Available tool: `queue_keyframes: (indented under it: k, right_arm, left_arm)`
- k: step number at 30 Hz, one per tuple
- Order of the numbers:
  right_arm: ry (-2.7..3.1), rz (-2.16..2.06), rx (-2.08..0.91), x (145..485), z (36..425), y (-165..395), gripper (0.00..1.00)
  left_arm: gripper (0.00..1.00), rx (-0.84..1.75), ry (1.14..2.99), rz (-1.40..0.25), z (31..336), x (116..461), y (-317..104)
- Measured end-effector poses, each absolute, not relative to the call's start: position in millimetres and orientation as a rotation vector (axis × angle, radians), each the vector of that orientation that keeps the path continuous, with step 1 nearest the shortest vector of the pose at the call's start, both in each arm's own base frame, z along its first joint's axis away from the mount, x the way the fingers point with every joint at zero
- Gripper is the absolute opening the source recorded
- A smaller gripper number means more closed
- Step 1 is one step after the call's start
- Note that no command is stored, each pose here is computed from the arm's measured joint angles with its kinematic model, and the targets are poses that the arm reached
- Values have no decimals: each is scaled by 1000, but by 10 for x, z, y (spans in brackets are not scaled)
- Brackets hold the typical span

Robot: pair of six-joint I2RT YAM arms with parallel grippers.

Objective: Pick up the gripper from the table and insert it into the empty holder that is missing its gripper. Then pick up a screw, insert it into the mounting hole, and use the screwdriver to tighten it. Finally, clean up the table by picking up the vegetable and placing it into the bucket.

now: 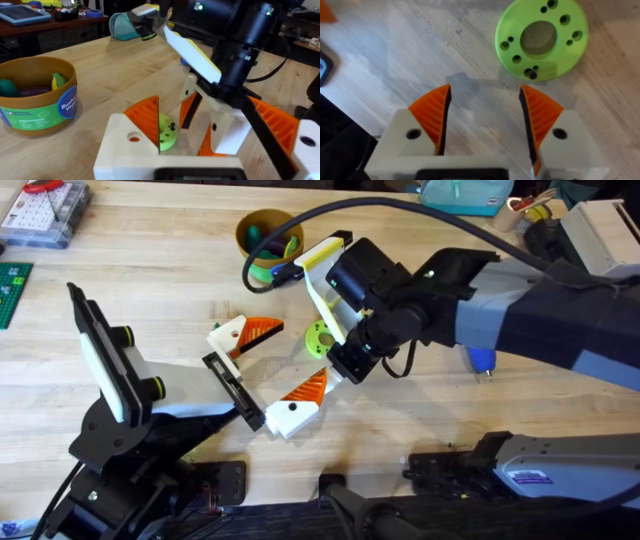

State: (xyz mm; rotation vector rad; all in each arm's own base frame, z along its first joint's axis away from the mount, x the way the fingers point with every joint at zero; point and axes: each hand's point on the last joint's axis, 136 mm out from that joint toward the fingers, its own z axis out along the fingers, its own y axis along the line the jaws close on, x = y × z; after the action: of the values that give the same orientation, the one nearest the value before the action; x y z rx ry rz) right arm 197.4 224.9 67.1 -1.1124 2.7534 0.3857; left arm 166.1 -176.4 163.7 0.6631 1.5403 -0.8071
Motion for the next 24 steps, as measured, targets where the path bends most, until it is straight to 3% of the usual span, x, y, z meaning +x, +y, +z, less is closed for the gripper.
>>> queue_keyframes:
  k: [7, 14, 24]
  right_arm:
    - [2758, 387, -1068, 2020, 697, 2258, 760]
    - [2703, 410, -940, 2307, 887, 2235, 760]
    - [2772, 384, -934, 2315, 691, 2201, 760]
  left_arm:
    - [993, 661, 1542, -809, 1637, 1661, -1764]
    - [993, 661, 1541, -809, 1637, 1661, -1764]
    - [993, 661, 1541, -809, 1637, 1661, -1764]
